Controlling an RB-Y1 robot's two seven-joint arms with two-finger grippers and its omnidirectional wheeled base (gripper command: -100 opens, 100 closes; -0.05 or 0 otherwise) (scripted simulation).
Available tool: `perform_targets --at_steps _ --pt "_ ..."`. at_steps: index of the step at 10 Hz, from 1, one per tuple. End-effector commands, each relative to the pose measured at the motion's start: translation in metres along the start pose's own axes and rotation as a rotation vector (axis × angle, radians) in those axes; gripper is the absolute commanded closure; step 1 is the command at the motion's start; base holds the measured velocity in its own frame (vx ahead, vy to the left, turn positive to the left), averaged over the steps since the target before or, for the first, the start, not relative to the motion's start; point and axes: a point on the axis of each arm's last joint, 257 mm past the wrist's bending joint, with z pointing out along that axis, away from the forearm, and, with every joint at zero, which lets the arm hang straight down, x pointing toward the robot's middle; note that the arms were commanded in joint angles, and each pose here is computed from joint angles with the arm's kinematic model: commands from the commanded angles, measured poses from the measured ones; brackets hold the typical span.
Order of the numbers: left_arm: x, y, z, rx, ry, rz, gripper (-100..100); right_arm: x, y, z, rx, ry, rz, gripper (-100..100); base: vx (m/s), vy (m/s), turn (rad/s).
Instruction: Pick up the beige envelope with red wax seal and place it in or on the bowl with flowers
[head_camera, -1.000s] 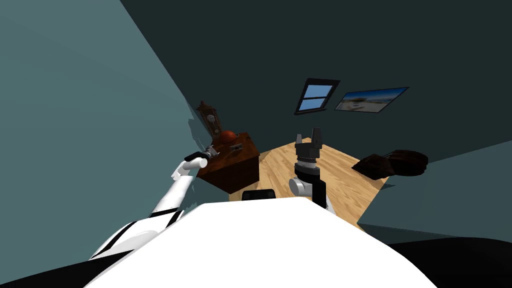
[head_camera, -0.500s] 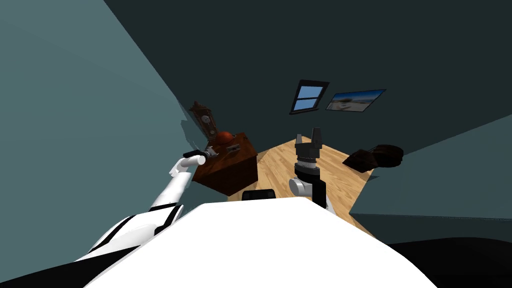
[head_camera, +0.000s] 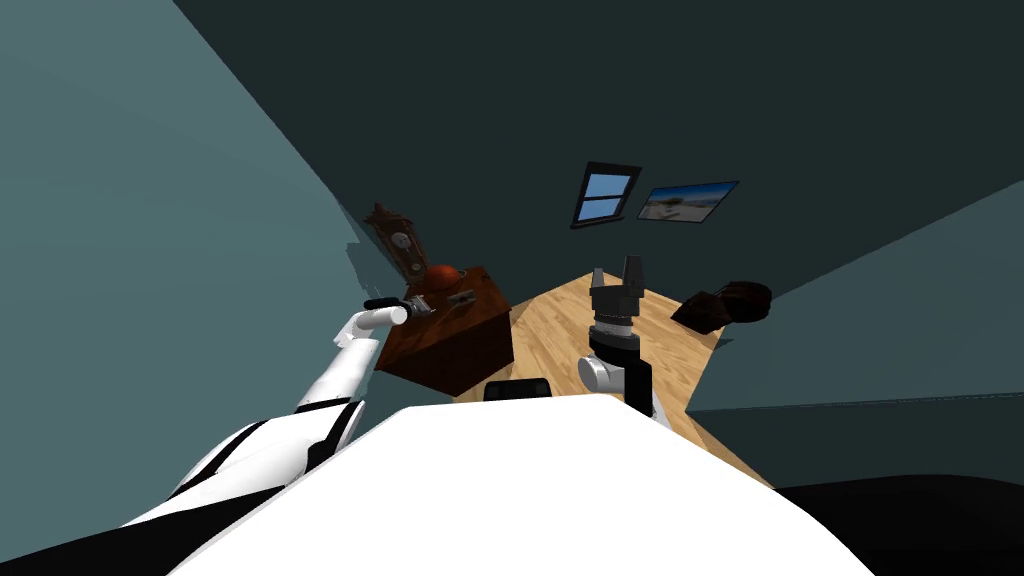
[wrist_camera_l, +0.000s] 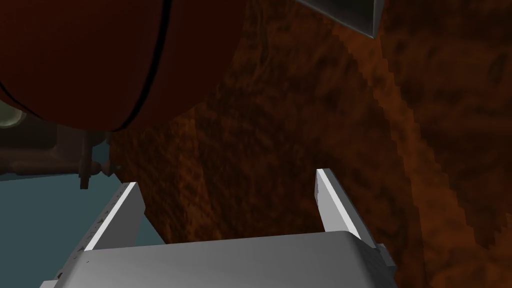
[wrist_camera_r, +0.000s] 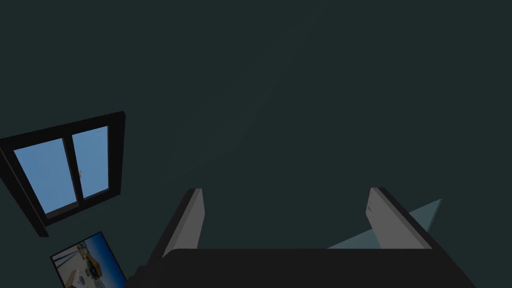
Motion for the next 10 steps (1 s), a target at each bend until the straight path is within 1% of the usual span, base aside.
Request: perform_targets --at_steps 1,2,3,4,5,6,7,8,9,10 --pt "-0.007 -0.005 0.0 -0.034 -0.027 -0.027 -100 0.0 0.0 0.0 0.0 0.0 0.0 0 -0.003 0.0 -0.232" --pt "-0.01 0.001 0.0 -0.057 -0.039 -0.027 -100 0.0 0.0 0.0 0.0 0.0 0.0 0 -0.003 0.011 -0.163" --pt "-0.013 0.007 -0.001 -0.079 -0.05 -0.027 -100 0.0 0.0 0.0 0.0 0.0 0.0 0 -0.001 0.007 0.012" --pt "-0.019 -0.001 -0.001 -0.101 -0.07 -0.053 -100 0.0 0.0 0.0 0.0 0.0 0.0 0 0.0 0.0 -0.254" --pt "-0.022 0.005 -0.002 -0.124 -0.082 -0.053 -100 0.0 0.0 0.0 0.0 0.0 0.0 0 -0.001 0.01 -0.145" --pt "-0.024 0.01 -0.002 -0.142 -0.092 -0.053 -100 0.0 0.0 0.0 0.0 0.0 0.0 0 0.0 0.006 0.026" --pt "-0.029 0.002 -0.003 -0.16 -0.11 -0.079 -100 0.0 0.0 0.0 0.0 0.0 0.0 0 0.002 0.001 -0.211" --pt "-0.032 0.009 -0.005 -0.185 -0.123 -0.079 -100 0.0 0.0 0.0 0.0 0.0 0.0 0 0.002 0.009 -0.182" --pt "-0.034 0.014 -0.006 -0.205 -0.133 -0.079 -100 0.0 0.0 0.0 0.0 0.0 0.0 0 0.002 0.007 0.003" --pt "-0.04 0.008 -0.008 -0.225 -0.153 -0.103 -100 0.0 0.0 0.0 0.0 0.0 0.0 0 0.003 0.001 -0.222"
